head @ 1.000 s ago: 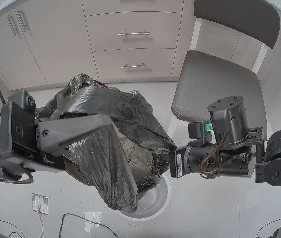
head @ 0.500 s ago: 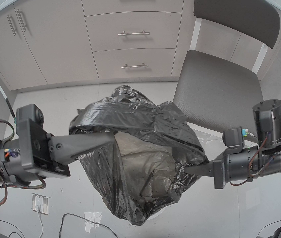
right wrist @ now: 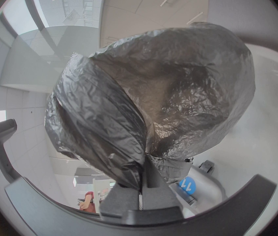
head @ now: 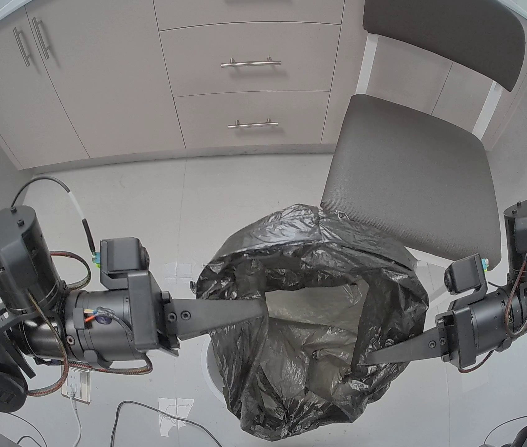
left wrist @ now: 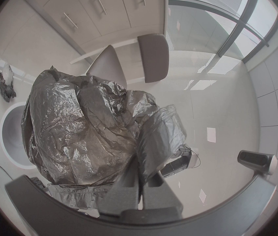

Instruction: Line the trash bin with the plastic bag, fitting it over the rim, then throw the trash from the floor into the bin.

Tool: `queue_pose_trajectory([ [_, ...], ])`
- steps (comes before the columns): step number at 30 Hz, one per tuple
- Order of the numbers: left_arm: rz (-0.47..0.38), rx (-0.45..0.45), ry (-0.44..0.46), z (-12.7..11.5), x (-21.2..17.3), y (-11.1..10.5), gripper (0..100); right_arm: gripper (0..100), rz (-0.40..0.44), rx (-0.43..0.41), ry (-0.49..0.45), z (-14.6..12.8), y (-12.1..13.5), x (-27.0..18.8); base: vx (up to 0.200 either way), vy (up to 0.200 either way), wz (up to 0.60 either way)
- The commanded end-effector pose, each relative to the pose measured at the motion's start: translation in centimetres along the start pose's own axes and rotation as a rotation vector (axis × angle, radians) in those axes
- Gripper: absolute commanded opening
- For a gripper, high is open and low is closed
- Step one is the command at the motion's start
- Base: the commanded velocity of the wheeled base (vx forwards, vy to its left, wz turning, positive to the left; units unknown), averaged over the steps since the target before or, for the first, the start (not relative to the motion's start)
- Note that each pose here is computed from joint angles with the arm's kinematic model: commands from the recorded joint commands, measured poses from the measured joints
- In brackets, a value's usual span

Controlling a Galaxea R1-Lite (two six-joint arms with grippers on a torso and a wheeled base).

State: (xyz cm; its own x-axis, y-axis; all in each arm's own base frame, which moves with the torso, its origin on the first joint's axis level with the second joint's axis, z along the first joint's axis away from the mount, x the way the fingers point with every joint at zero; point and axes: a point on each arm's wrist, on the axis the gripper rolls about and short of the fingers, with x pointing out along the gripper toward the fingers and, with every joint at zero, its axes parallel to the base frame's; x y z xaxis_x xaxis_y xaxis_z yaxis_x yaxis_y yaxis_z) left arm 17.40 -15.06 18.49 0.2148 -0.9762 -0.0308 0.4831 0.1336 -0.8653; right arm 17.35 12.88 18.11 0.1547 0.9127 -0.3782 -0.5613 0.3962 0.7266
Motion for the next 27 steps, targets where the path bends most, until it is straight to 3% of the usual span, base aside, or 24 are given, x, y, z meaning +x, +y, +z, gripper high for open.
queue_pose_trajectory([
  [1, 0.024, -0.037, 0.042, -0.6, 0.8, 1.1, 0, 0, 0.014, 0.063, 0.061, -0.5, -1.1, 0.9, 0.000, 0.000, 0.00],
  [27, 0.169, -0.187, 0.135, -3.0, 1.1, 6.0, 0, 0, 0.000, 0.158, 0.212, -1.5, -2.8, 5.0, 0.000, 0.000, 0.00],
])
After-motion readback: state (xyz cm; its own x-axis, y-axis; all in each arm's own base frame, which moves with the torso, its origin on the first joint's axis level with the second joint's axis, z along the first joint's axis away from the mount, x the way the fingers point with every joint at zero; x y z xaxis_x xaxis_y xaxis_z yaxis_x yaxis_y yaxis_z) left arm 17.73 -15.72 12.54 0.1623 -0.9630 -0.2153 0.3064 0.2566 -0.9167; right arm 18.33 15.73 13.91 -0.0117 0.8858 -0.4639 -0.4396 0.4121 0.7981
